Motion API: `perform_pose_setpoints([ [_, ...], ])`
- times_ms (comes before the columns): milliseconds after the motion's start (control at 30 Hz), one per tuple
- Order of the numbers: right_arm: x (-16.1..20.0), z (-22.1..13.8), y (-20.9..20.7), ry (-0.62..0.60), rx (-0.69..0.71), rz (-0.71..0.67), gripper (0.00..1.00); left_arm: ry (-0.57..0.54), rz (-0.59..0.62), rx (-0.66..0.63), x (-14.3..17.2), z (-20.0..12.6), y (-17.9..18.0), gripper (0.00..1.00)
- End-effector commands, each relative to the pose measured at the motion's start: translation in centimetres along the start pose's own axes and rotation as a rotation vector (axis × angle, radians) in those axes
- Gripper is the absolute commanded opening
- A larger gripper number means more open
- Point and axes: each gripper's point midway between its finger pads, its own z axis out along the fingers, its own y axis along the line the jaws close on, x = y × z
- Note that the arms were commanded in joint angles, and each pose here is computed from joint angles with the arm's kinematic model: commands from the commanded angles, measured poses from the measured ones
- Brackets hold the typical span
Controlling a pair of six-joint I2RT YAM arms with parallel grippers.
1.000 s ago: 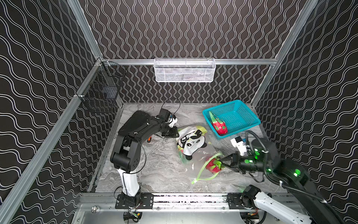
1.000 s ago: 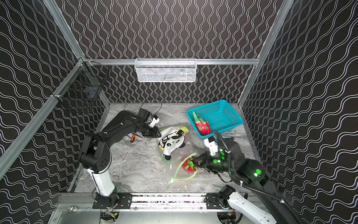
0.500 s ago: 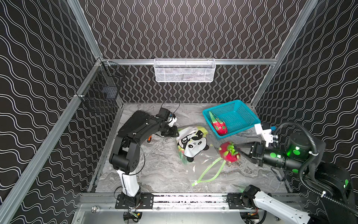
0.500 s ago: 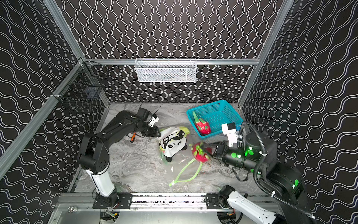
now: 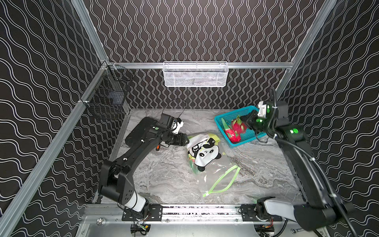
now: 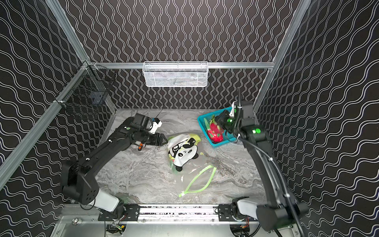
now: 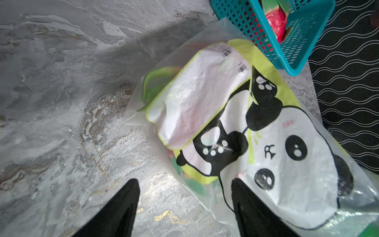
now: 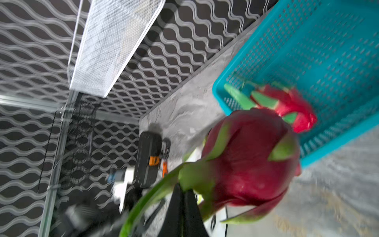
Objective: Open the zip-top bag and take out the dragon fruit
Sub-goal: Place the dragon fruit in the basket.
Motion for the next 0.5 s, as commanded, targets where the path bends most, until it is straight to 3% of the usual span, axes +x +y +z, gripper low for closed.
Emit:
perform_pose_setpoints([
  [0,-4.8,2.1,1.7,-0.060,-0.122,-0.106,0.00,0.039,-0.021,-0.030,2.1,-1.2,-0.1,0.76],
  [100,-7.5,4.7,-1.1,-0.065,-0.073,-0.099,0.00,0.006,-0.022,-0.027,2.7,-2.7,-0.7,0.78],
  [200,-9.0,6.9,-5.2,-0.074,-0.031,-0.063,0.00,-0.030,-0.028,-0.007,2.7,-4.4,-1.6,0.86],
  [333,-10.1,9.5,-10.3,-0.068,-0.016,0.011,0.00,-0.046,-0.010,0.014,2.0,-6.0,-2.7,0.97],
  [467,-10.2,12.4,-14.3,-0.024,0.004,0.040,0.00,-0.059,-0.033,-0.011,0.7,-6.5,-2.7,0.99],
])
